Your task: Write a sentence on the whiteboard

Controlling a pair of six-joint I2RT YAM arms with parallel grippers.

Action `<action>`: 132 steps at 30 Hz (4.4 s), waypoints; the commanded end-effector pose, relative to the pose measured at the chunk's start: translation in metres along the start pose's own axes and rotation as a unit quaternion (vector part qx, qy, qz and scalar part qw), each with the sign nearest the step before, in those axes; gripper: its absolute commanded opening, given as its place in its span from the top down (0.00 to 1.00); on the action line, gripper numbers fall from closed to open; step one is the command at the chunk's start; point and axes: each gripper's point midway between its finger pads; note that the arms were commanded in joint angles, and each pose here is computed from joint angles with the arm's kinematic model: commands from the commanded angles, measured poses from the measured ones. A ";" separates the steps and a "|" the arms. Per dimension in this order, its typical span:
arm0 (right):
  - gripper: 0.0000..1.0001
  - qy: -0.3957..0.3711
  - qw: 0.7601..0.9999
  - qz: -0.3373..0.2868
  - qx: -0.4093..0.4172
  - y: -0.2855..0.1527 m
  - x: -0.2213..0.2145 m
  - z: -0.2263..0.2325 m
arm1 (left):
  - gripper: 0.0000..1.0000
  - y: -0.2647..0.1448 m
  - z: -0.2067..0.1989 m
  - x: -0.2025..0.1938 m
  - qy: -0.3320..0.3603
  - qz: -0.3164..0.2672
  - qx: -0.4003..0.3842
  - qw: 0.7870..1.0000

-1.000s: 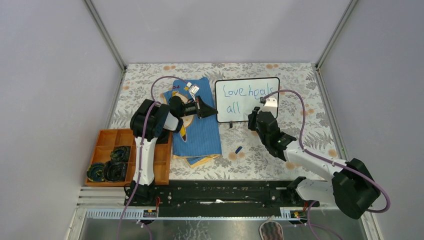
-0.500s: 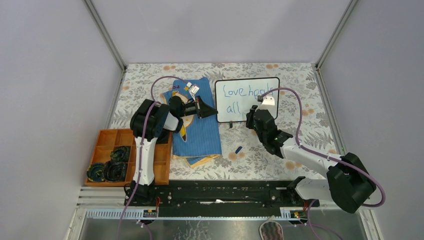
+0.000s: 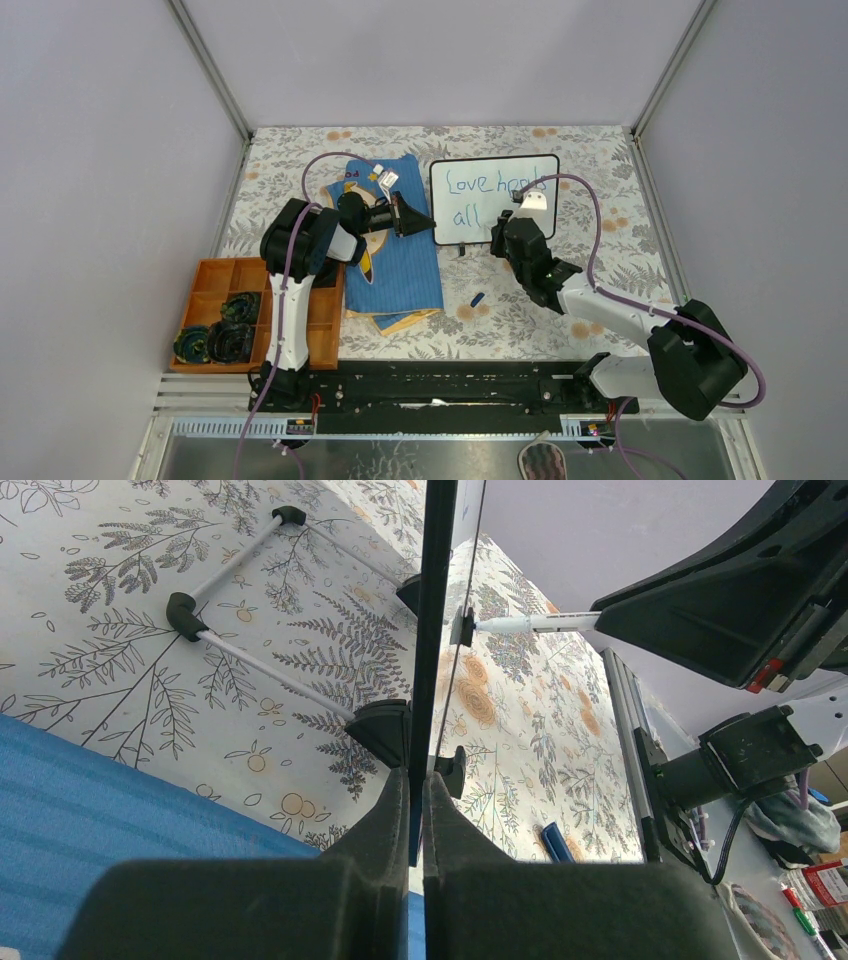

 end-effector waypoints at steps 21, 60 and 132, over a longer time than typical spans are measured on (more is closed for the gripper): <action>1.00 0.024 0.999 -0.026 -0.007 0.011 0.017 -0.001 | 1.00 0.003 -0.009 -0.002 0.010 0.008 -0.006 1.000; 1.00 0.056 0.993 -0.075 0.066 -0.057 0.076 0.009 | 0.78 0.002 -0.010 -0.003 0.017 0.010 -0.002 1.000; 1.00 0.029 0.984 -0.161 0.073 -0.147 0.093 -0.040 | 0.01 -0.068 -0.124 0.057 0.083 0.002 0.443 0.893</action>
Point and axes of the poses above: each gripper's point midway between its finger pads, its own y axis out along the fingers, its own z axis along the line the jaws close on, x = y × z, and after that the axes turned 4 degrees about -y, right-handed
